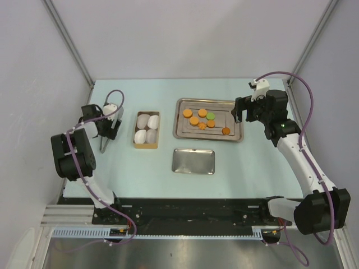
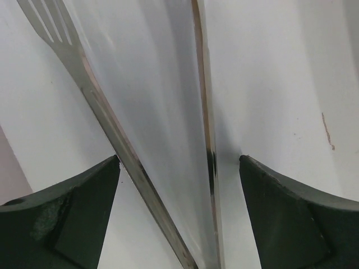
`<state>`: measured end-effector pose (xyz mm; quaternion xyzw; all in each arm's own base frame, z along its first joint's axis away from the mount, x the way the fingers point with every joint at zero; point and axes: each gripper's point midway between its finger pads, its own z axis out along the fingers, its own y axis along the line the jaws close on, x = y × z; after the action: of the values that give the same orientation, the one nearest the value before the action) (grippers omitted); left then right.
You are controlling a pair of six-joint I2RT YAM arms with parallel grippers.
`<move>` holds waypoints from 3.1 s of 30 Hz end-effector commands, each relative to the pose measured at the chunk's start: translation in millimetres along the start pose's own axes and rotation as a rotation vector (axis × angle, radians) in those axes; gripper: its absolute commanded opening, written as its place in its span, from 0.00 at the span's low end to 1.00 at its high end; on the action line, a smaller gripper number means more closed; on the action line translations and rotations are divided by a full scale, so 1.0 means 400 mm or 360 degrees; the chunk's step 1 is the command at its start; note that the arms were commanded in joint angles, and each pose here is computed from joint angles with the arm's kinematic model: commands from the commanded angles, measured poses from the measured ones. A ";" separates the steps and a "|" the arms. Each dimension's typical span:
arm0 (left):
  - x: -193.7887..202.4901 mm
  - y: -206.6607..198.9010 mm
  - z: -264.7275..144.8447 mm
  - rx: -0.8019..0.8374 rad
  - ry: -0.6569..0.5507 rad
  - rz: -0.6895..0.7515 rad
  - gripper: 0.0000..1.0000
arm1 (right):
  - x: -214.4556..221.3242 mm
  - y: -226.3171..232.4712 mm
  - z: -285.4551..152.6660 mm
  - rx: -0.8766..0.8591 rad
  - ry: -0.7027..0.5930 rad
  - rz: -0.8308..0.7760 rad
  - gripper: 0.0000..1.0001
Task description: Pack the cookies
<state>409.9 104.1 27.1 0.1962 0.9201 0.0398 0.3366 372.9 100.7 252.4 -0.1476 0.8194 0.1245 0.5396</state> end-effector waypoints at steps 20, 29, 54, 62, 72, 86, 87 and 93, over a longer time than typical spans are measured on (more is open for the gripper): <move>-0.097 -0.030 -0.096 -0.0012 -0.0220 -0.0073 0.51 | -0.021 -0.005 0.004 0.0009 -0.0036 -0.0036 1.00; -0.201 -0.048 -0.238 -0.0002 -0.0460 -0.0137 0.48 | -0.019 -0.005 0.004 0.0009 -0.0033 -0.0031 1.00; -0.449 -0.358 -0.505 0.0395 -0.0857 0.0117 0.48 | -0.023 -0.008 0.002 0.0021 -0.0040 -0.0027 1.00; -0.515 -0.464 -0.464 0.0498 -0.0819 0.0247 0.45 | -0.015 -0.011 0.009 0.0025 -0.0023 -0.0029 1.00; -0.566 -0.572 -0.332 0.0492 -0.0710 0.0391 0.49 | -0.002 -0.021 0.018 0.0048 0.0004 -0.0026 1.00; -0.610 -0.611 -0.282 0.0521 -0.0695 0.0393 0.56 | 0.009 -0.026 0.029 0.0051 0.0028 -0.0024 1.00; -0.614 -0.612 -0.281 0.0518 -0.0695 0.0394 0.56 | 0.008 -0.025 0.030 0.0049 0.0026 -0.0026 1.00; -0.619 -0.627 -0.272 0.0531 -0.0680 0.0406 0.57 | 0.008 -0.026 0.029 0.0052 0.0025 -0.0025 1.00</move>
<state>419.0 -205.8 186.4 0.3676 0.8061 -0.1093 0.4507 380.4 96.9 234.9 -0.1455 0.8330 0.1125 0.5219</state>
